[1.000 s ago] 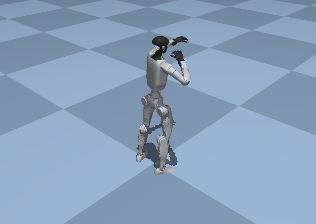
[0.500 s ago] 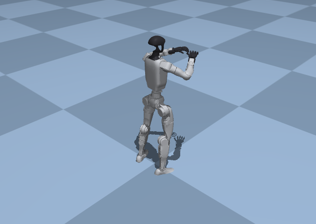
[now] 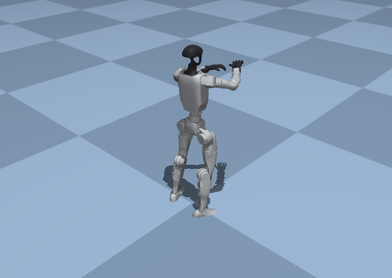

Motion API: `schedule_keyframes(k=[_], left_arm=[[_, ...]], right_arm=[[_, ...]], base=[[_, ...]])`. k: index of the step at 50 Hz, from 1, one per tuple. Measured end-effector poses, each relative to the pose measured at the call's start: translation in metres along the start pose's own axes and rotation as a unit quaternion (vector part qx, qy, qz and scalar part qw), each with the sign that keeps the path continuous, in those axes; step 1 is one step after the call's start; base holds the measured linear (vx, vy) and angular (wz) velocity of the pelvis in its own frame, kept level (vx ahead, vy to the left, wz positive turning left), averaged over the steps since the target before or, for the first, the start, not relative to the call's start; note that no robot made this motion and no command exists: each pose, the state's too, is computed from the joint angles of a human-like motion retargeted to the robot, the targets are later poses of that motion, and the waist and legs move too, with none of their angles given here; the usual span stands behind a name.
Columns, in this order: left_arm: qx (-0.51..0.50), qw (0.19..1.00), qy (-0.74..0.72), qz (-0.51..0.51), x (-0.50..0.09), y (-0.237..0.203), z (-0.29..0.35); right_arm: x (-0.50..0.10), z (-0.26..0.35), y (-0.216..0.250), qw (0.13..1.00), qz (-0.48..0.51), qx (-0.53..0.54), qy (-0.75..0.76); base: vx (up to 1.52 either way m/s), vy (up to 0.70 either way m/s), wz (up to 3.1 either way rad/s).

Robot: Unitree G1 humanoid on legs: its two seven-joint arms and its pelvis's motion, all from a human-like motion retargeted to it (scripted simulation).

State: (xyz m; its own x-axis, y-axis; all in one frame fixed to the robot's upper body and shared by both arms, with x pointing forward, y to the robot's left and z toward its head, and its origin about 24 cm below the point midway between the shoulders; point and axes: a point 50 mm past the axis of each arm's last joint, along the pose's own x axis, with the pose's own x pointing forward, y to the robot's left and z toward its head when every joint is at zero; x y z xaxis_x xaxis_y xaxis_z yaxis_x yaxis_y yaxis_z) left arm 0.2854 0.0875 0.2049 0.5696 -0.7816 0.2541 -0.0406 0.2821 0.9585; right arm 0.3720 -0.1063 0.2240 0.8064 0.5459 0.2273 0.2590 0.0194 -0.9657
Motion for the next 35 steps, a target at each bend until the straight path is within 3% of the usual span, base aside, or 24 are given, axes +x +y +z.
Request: schedule_keyframes(k=[12,21,26,35], left_arm=[[0.092,0.967,0.236,0.038,-0.011,0.058,-0.110],[0.134,0.926,0.353,0.019,-0.029,0.076,-0.161],[0.106,0.946,0.305,0.036,-0.014,0.067,-0.145],[0.059,0.997,0.040,-0.031,0.008,0.025,-0.042]], right_arm=[[-0.085,0.089,-0.045,0.948,-0.087,0.186,-0.241],[-0.112,0.105,-0.067,0.918,-0.145,0.216,-0.299],[-0.106,0.098,-0.071,0.926,-0.148,0.197,-0.284],[-0.058,0.055,-0.057,0.968,-0.102,0.149,-0.173]], base=[[-0.02,0.01,-0.19],[-0.03,0.01,-0.22],[0.00,0.00,0.00],[0.01,0.00,0.18]])
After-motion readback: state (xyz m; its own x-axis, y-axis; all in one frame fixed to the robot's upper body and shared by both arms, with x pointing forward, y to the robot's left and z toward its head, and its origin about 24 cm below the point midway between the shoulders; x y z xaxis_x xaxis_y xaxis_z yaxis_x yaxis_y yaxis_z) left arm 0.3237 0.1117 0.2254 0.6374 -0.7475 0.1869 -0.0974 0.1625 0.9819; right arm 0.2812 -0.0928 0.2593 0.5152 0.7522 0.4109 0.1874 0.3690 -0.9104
